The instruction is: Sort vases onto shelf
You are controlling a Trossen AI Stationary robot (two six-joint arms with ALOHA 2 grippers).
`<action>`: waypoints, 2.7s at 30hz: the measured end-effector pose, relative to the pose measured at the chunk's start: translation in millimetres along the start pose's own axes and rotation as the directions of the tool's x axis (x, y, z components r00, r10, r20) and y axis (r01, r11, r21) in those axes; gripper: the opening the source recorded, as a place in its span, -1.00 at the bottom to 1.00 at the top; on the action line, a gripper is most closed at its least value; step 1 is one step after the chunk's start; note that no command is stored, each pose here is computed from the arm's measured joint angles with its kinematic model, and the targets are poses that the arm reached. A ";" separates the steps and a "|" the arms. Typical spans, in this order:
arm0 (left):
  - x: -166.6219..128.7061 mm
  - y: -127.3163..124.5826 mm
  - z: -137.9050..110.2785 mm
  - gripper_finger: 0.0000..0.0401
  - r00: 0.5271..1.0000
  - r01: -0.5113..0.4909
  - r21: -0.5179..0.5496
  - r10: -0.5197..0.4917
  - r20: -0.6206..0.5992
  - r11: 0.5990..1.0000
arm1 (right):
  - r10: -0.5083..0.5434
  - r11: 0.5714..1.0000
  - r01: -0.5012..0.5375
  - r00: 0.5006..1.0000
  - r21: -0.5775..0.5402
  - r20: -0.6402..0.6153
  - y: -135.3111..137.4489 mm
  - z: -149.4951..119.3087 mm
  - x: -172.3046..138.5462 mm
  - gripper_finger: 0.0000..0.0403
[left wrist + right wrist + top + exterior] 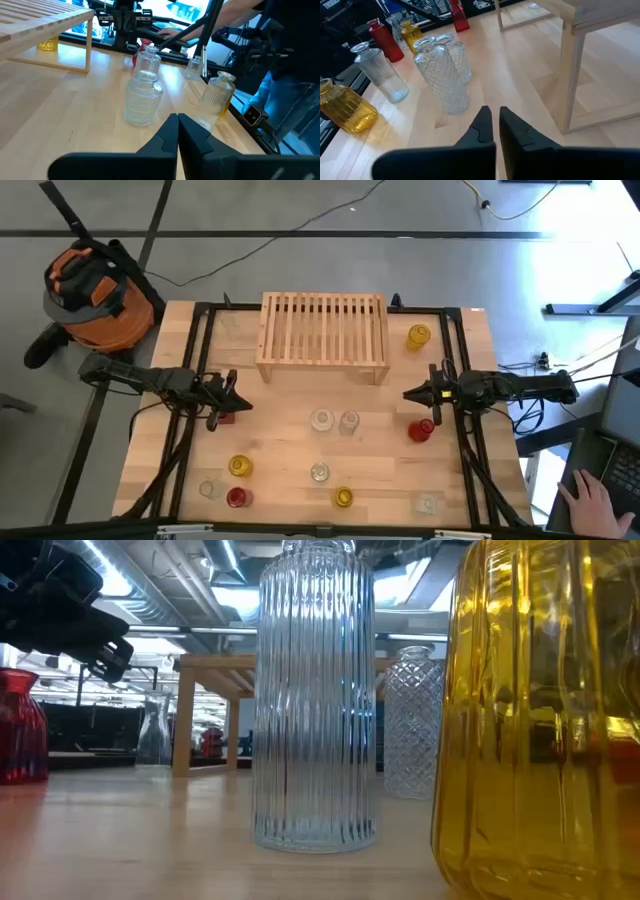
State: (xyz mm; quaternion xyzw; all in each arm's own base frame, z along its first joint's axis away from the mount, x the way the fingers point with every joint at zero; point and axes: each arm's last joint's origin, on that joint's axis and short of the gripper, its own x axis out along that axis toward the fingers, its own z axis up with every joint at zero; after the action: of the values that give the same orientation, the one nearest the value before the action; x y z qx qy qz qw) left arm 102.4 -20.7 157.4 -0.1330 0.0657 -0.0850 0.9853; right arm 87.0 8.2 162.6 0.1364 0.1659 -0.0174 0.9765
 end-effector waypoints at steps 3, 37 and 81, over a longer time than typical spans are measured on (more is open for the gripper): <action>0.0 0.0 0.0 -1.00 1.000 0.000 0.000 0.000 0.000 1.000 | 0.000 1.000 0.000 1.000 0.000 0.000 0.0 0.0 0.0 -1.00; 0.0 0.0 -0.1 -1.00 1.000 0.000 0.000 0.000 0.000 1.000 | 0.000 1.000 0.000 1.000 0.000 0.000 0.0 0.0 0.0 -1.00; -0.1 3.1 1.7 -1.00 0.996 -0.083 0.026 0.082 0.034 0.996 | -0.018 0.960 -0.065 0.955 0.271 0.295 5.2 26.7 -4.0 -1.00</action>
State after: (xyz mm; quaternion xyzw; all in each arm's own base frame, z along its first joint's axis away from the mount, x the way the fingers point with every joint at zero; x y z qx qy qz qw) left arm 103.1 -17.3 158.2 -0.1179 0.0536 -0.0430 0.9907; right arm 92.2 5.8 189.5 0.2697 0.0128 -0.0488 0.9616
